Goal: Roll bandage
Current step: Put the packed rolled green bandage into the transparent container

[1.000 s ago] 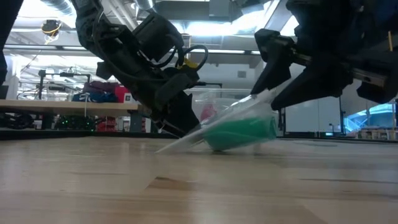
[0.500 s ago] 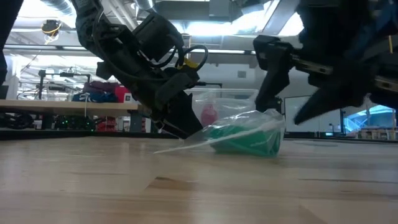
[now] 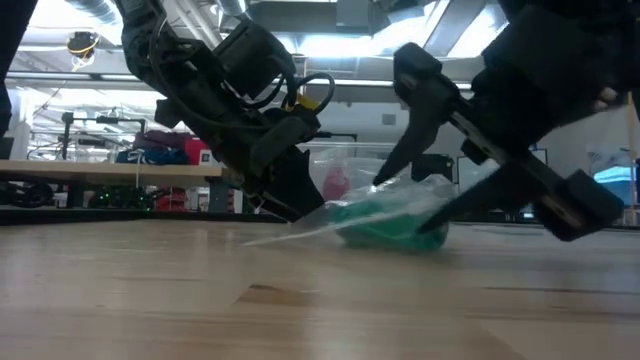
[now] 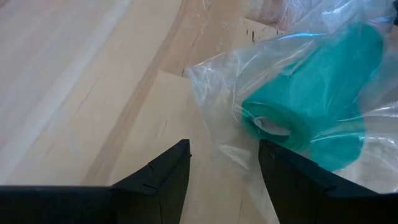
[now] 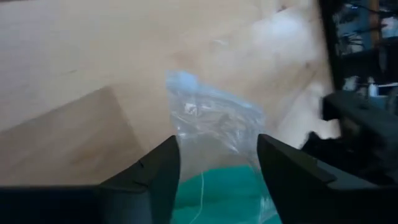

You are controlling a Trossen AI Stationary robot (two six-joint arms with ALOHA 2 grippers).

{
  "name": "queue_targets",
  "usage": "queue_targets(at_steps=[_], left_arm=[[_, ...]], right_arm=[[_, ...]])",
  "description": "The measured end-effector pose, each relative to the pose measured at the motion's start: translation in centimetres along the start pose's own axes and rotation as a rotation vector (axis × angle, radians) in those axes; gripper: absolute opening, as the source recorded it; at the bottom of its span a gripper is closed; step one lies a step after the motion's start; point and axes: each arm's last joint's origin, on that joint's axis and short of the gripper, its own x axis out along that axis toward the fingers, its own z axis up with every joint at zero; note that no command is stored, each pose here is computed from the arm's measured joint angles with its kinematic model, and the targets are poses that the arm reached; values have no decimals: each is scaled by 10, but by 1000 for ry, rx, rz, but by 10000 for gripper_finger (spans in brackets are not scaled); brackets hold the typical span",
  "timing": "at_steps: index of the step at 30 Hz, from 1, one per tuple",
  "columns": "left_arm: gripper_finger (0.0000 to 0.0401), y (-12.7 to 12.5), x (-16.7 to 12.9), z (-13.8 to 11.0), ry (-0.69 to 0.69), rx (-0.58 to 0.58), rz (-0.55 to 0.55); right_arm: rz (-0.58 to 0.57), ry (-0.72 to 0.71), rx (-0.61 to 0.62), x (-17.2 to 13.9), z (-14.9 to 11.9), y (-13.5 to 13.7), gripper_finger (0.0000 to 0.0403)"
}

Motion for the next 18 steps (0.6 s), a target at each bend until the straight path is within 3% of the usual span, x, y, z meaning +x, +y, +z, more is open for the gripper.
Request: queue_targets(at_steps=[4, 11, 18], left_arm=[[182, 0, 0, 0, 1, 1, 0], [182, 0, -6, 4, 4, 44, 2], [182, -1, -56, 29, 5, 137, 76]], right_arm=[[-32, -2, 18, 0, 3, -5, 174], [-48, 17, 142, 0, 4, -9, 18], [-128, 79, 247, -20, 5, -24, 6]])
